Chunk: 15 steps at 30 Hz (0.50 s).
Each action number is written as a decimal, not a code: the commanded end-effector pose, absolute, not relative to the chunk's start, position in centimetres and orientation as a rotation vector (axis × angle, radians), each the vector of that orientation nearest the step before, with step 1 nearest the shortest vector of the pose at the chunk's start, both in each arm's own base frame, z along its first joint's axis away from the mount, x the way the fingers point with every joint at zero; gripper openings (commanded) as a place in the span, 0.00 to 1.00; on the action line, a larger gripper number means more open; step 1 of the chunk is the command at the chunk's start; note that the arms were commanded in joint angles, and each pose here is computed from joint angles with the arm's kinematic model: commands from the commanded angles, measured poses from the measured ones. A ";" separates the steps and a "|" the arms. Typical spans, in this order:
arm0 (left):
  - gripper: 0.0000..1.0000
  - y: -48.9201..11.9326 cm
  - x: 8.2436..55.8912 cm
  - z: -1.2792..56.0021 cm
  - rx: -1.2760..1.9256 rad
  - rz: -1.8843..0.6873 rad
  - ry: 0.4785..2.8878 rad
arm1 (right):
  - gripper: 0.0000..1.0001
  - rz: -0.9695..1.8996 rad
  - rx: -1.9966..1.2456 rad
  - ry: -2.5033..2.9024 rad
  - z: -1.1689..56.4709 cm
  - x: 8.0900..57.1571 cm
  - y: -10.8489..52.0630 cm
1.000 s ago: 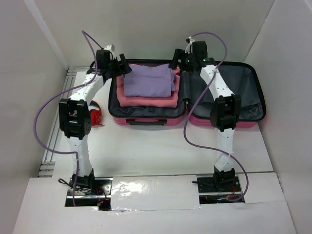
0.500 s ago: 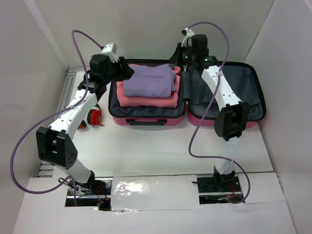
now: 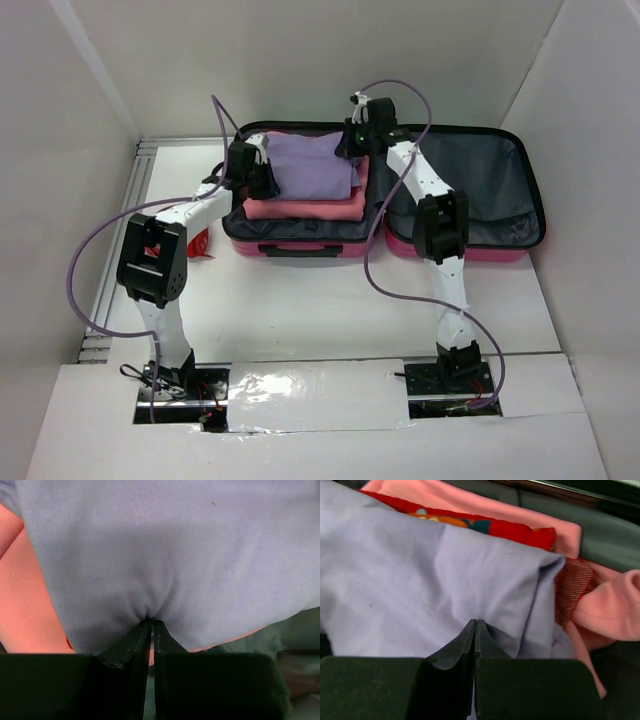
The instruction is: Pack the luggage
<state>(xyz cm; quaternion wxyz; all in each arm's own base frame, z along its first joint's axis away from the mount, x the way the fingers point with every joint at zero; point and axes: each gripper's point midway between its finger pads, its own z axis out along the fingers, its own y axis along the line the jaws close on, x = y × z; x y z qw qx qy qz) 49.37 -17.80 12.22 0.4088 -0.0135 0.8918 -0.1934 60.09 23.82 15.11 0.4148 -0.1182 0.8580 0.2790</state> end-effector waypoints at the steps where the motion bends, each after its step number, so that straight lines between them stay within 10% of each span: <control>1: 0.20 -17.7 50.5 13.0 0.011 -0.482 2.211 | 0.03 0.670 -0.294 2.063 17.6 62.2 22.3; 7: 0.31 -17.8 46.6 18.1 0.083 -0.552 2.170 | 0.07 0.763 -0.332 1.871 27.1 62.1 22.1; 12: 0.88 -16.0 43.0 26.7 0.126 -0.645 2.029 | 0.15 0.850 -0.430 1.678 38.4 56.1 23.0; 15: 0.95 -11.7 40.8 29.2 -0.009 -0.560 2.000 | 0.27 0.828 -0.472 1.637 41.3 52.1 23.3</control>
